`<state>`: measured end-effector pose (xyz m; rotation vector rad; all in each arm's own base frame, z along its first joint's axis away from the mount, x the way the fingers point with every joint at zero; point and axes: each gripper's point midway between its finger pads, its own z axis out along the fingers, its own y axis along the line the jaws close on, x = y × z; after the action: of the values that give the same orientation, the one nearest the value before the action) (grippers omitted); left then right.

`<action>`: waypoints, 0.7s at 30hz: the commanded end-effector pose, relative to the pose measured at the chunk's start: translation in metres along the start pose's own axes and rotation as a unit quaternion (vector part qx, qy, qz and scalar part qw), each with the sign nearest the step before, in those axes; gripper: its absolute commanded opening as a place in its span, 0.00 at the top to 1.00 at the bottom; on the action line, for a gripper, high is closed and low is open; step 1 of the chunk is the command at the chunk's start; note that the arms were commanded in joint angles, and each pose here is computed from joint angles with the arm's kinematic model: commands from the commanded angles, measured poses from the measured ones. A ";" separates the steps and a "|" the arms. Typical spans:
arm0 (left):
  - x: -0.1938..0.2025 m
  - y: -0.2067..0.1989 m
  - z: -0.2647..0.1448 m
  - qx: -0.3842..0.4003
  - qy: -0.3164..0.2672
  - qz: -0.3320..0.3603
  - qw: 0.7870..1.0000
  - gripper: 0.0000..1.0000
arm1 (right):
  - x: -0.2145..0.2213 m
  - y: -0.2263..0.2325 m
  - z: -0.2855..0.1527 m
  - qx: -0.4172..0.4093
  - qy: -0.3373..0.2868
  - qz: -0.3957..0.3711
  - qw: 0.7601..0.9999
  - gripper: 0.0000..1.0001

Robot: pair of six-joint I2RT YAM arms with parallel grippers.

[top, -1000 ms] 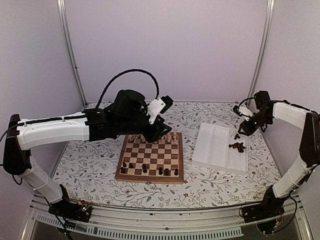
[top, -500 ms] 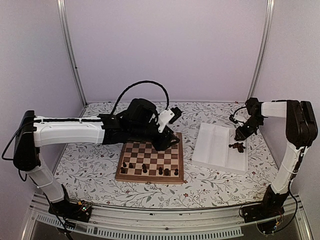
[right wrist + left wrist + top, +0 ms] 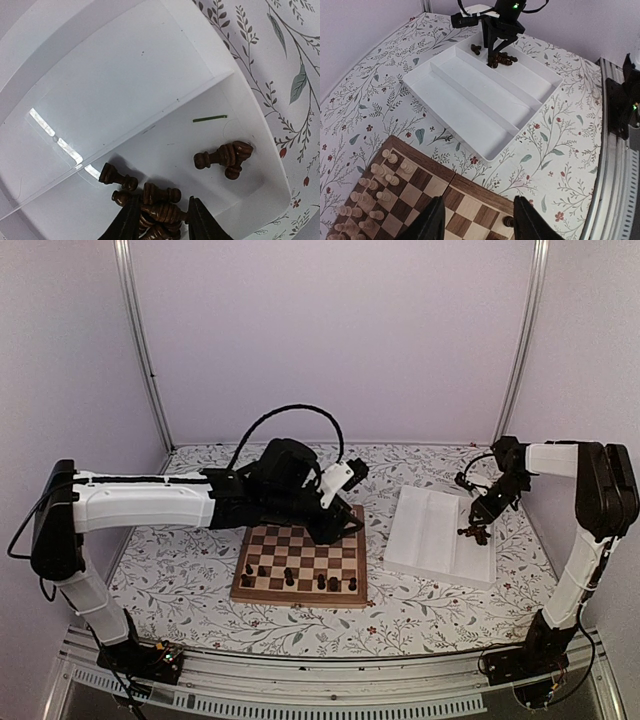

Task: Set up the chess pieces on the board
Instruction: Pick up the chess piece from the storage box.

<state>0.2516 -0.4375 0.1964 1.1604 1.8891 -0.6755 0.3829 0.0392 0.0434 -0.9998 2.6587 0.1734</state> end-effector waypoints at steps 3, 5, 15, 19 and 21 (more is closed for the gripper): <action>-0.005 -0.012 0.003 0.017 0.000 0.001 1.000 0.52 | -0.017 -0.025 -0.006 0.045 -0.014 0.021 0.999 0.66; -0.003 -0.012 0.003 0.018 0.004 -0.001 1.000 0.52 | -0.021 -0.033 -0.006 0.062 -0.015 0.031 0.997 0.66; 0.004 -0.019 0.001 0.024 0.013 -0.012 1.000 0.51 | -0.032 -0.041 0.021 0.032 -0.010 0.076 0.997 0.56; 0.010 -0.018 0.000 0.020 0.019 -0.015 1.000 0.51 | -0.026 -0.037 0.030 0.020 0.001 0.086 0.996 0.55; 0.012 -0.019 0.000 0.021 0.020 -0.015 0.999 0.51 | -0.023 -0.034 0.033 0.013 0.008 0.090 0.996 0.55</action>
<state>0.2433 -0.4404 0.1897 1.1683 1.9237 -0.7041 0.4308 0.0302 0.0218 -0.7899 2.7294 0.1190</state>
